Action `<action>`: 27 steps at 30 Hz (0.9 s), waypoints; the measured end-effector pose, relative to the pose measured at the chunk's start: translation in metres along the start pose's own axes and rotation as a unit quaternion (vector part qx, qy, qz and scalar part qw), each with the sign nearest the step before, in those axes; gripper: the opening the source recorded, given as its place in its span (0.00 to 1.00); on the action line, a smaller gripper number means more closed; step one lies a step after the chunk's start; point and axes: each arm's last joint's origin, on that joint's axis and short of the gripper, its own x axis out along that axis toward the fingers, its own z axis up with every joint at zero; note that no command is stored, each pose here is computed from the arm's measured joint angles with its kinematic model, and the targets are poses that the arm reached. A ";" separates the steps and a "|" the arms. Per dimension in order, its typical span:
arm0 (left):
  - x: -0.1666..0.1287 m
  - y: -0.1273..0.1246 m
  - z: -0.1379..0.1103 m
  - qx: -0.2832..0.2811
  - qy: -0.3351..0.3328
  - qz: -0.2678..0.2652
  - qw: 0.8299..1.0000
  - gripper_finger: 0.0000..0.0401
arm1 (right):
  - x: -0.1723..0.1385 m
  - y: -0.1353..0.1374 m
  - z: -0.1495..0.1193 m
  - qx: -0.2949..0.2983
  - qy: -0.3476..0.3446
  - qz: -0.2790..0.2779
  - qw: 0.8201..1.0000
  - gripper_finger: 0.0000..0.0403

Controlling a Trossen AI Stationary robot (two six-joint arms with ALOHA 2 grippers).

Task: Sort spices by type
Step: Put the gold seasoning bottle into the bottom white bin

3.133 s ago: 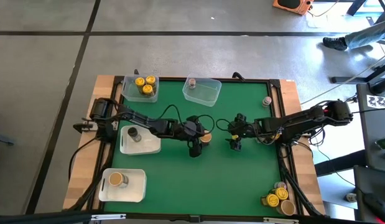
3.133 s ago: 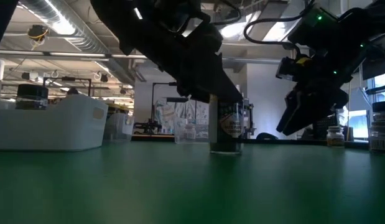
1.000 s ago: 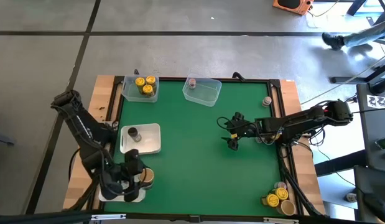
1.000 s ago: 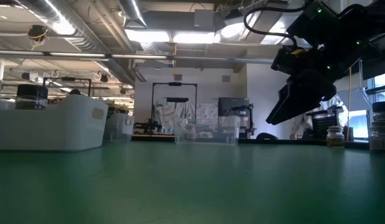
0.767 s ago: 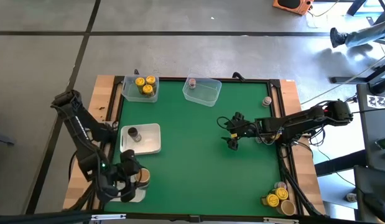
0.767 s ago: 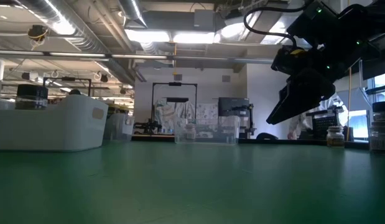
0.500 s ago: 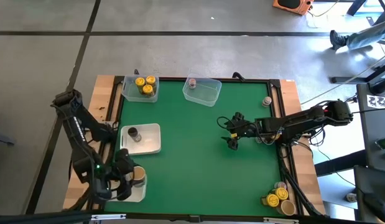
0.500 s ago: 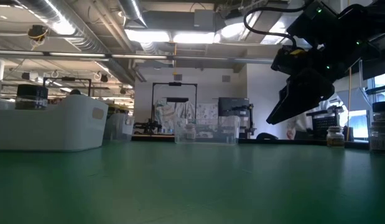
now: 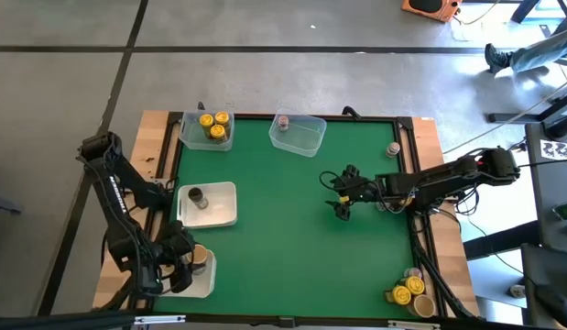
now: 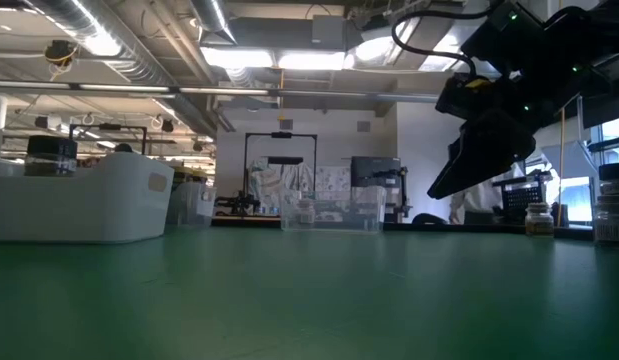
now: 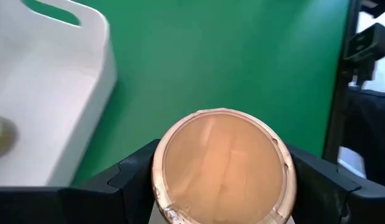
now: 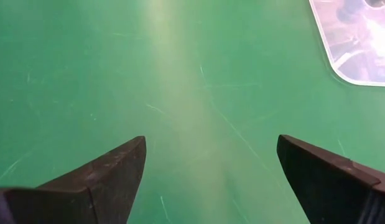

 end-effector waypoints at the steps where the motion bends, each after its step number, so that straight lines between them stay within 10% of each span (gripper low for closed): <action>1: 0.001 0.000 -0.001 0.004 0.000 -0.002 1.000 0.68 | 0.000 0.000 0.000 0.000 -0.001 0.000 1.000 0.89; 27: 0.019 0.017 -0.023 -0.007 0.041 0.028 0.999 0.69 | 0.000 0.001 0.003 0.004 -0.014 0.003 1.000 0.89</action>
